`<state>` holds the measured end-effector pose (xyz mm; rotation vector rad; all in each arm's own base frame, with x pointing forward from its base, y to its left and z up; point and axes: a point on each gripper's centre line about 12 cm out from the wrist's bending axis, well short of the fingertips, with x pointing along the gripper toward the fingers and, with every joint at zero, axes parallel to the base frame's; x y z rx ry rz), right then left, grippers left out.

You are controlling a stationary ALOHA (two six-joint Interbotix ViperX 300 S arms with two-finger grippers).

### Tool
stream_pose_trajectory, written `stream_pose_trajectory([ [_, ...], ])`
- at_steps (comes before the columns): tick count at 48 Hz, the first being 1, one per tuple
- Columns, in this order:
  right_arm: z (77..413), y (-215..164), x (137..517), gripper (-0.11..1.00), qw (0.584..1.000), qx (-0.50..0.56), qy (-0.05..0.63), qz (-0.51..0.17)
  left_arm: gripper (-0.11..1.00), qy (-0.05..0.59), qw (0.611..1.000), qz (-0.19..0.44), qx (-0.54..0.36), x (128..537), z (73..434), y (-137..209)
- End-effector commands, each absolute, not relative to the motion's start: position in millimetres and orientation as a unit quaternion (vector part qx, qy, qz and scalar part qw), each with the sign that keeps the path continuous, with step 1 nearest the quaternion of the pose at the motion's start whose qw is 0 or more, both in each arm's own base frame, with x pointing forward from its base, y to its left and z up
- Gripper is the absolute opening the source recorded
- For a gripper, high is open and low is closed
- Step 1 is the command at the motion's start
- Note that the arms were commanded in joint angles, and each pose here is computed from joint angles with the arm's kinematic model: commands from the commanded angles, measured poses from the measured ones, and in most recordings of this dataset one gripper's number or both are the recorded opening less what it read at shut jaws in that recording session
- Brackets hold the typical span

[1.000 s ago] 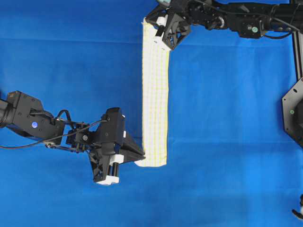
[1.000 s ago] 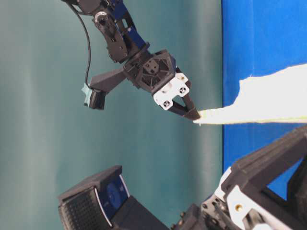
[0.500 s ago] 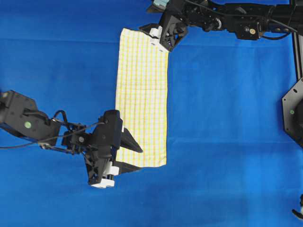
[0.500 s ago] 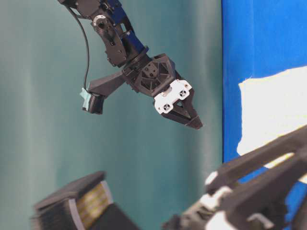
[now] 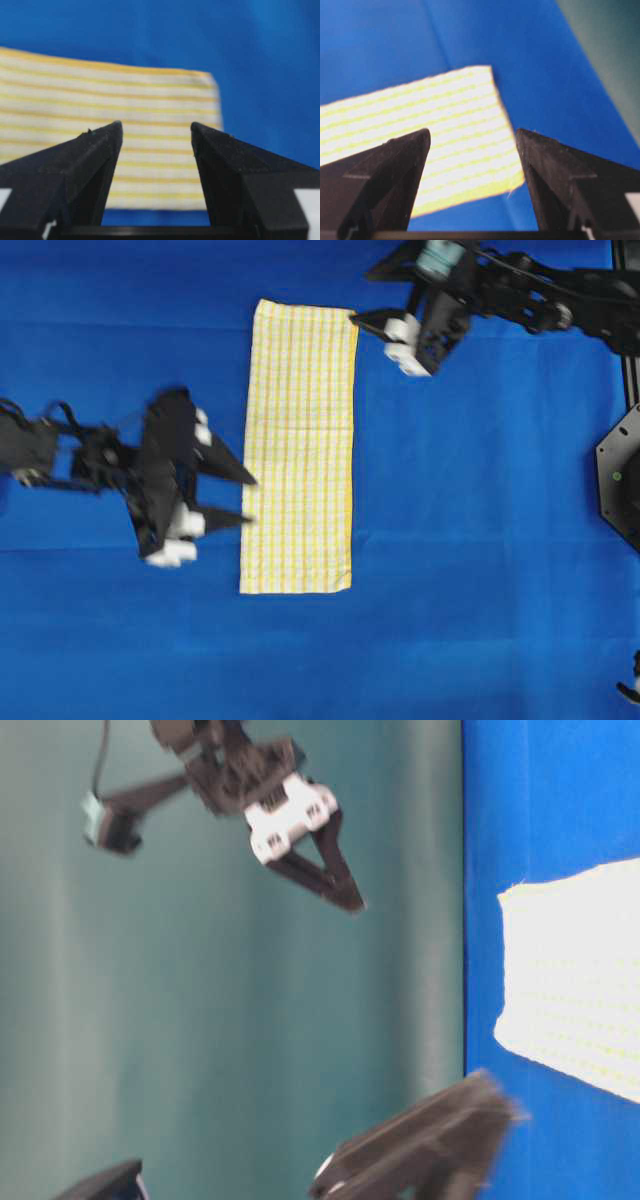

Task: Fold the yellow towel.
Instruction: 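Move both grippers to the strip's top corners and grasp them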

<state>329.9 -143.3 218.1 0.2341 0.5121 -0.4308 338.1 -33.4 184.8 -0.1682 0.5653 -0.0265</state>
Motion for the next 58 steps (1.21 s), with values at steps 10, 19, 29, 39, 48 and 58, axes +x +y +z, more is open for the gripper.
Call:
stream_pose_trajectory([
  [10,229,-117,302,0.72,0.947,0.124,0.218,-0.202,0.49,0.234,0.968,0.061,-0.07,306,203,25],
  [19,226,-111,304,0.72,0.946,0.132,0.221,-0.196,0.49,0.235,0.965,0.089,-0.072,303,201,43],
  [29,226,-114,307,0.72,0.946,0.132,0.217,-0.201,0.49,0.239,0.964,0.094,-0.074,306,199,47],
  [39,211,-138,309,0.72,0.933,0.152,0.214,-0.245,0.49,0.235,0.959,0.138,-0.072,314,192,79],
  [48,179,-162,319,0.72,0.913,0.173,0.234,-0.285,0.54,0.251,0.948,0.188,-0.057,329,167,123],
  [58,143,-180,341,0.72,0.894,0.196,0.245,-0.32,0.66,0.282,0.931,0.221,-0.065,347,132,161],
])
